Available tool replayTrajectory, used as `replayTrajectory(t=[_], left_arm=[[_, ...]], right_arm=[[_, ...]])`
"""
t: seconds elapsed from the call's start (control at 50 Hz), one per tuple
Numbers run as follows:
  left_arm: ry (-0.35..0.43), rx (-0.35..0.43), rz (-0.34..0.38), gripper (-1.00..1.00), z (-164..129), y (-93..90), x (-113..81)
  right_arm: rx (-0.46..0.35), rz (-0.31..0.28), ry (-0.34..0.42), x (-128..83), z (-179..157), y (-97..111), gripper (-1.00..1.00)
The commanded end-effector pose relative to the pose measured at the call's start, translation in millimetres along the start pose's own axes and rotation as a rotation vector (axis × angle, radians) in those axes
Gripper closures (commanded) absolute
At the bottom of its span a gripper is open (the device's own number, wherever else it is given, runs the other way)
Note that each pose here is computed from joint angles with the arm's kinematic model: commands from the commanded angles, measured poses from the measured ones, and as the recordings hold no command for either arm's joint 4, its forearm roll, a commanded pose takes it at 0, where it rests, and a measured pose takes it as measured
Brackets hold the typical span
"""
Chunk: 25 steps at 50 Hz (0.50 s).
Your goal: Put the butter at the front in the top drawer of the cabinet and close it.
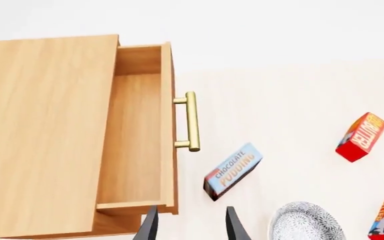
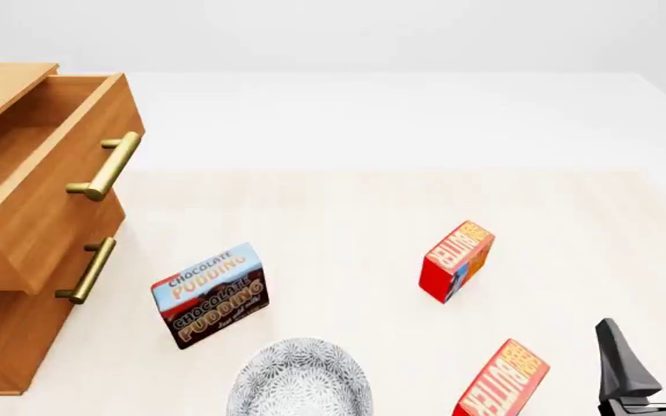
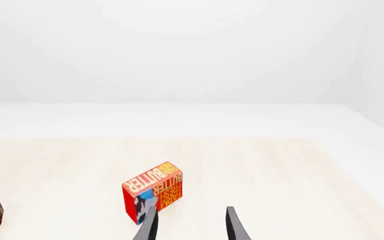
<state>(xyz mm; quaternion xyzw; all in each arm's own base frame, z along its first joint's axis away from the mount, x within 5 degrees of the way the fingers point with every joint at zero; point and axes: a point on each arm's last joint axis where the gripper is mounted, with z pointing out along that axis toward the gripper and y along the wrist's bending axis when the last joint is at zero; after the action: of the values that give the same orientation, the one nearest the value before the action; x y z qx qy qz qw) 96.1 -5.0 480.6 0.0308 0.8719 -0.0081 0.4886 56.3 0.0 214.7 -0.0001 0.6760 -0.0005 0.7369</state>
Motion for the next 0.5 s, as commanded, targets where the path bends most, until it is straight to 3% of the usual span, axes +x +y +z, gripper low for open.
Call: replayTrajectory(t=[0.02, 0.16, 0.32, 0.5], left_arm=[[0.030, -0.022, -0.016, -1.00, 18, 3.6, -18.9], [0.008, -0.071, -0.039, -1.00, 17, 11.2, -31.9], [0.048, -0.056, -0.052, -1.00, 37, 10.7, -38.7], [0.098, -0.025, -0.093, -1.00, 72, 5.6, -33.1]], right_arm=[[0.000, 0.000, 0.000, 0, 0, 0, -1.00], [0.000, 0.000, 0.000, 0, 0, 0, -1.00], [0.000, 0.000, 0.000, 0, 0, 0, -1.00], [0.000, 0.000, 0.000, 0, 0, 0, -1.00]])
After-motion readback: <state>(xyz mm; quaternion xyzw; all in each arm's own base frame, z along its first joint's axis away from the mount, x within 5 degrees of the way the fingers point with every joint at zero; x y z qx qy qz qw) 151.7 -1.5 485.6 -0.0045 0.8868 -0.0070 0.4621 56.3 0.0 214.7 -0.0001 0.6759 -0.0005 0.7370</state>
